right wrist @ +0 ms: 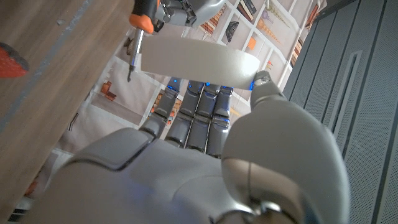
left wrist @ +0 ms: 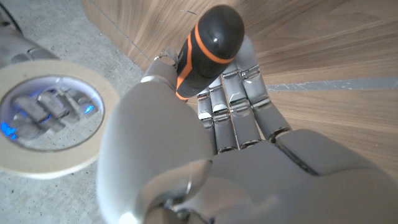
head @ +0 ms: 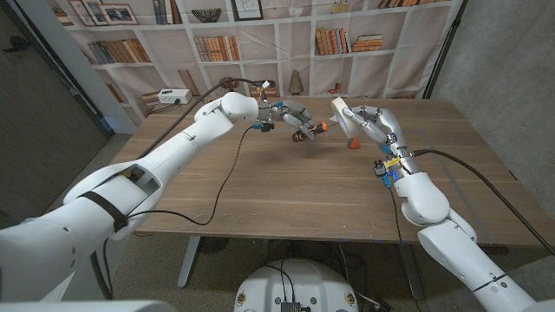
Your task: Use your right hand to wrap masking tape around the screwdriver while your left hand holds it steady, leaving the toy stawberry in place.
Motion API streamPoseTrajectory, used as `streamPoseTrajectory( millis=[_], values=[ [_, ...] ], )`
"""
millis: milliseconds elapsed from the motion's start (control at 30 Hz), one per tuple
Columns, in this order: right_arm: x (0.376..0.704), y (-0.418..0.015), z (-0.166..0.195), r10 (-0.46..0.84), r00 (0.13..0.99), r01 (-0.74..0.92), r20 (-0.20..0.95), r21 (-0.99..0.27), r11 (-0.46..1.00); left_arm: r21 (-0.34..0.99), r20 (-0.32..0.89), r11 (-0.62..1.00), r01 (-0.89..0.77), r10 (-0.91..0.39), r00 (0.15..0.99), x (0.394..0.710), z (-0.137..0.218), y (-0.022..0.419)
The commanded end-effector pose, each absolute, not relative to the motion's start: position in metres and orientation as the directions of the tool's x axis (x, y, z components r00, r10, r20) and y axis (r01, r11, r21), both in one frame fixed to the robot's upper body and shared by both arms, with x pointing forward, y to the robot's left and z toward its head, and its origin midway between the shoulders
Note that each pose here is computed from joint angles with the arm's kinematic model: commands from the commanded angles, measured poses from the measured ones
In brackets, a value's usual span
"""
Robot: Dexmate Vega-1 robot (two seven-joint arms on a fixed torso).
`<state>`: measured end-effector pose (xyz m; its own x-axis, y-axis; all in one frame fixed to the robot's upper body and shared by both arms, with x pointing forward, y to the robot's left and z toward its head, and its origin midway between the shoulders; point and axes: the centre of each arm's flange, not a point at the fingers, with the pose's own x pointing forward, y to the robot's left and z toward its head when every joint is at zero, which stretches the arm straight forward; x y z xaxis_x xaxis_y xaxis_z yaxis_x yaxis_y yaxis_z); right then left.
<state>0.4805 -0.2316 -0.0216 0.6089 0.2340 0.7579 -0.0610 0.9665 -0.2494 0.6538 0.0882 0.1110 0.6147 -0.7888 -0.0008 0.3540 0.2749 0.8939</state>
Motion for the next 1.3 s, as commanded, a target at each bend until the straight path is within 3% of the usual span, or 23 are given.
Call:
streamPoseTrajectory(
  millis=[33,467,767,1100,1300],
  values=[
    [0.491,-0.232,-0.054,0.176,0.721,0.002,0.670,-0.257,0.967,0.809,-0.035,0.299,0.506,-0.835,0.549,0.661,0.113,0.092],
    [0.472,-0.250,-0.057,0.111,0.730,0.082,0.674,-0.248,0.965,0.704,-0.099,0.276,0.654,-0.875,0.475,0.667,0.109,0.093],
    [0.468,-0.251,-0.055,0.115,0.715,0.086,0.689,-0.249,0.965,0.476,-0.174,0.222,0.851,-0.925,0.338,0.675,0.095,0.093],
    [0.467,-0.247,-0.053,0.119,0.711,0.086,0.693,-0.254,0.963,0.229,-0.135,0.162,0.960,-0.971,0.196,0.673,0.077,0.094],
    [0.464,-0.245,-0.052,0.120,0.712,0.091,0.692,-0.261,0.961,0.192,-0.099,0.118,0.974,-0.985,0.139,0.668,0.076,0.092]
  ],
)
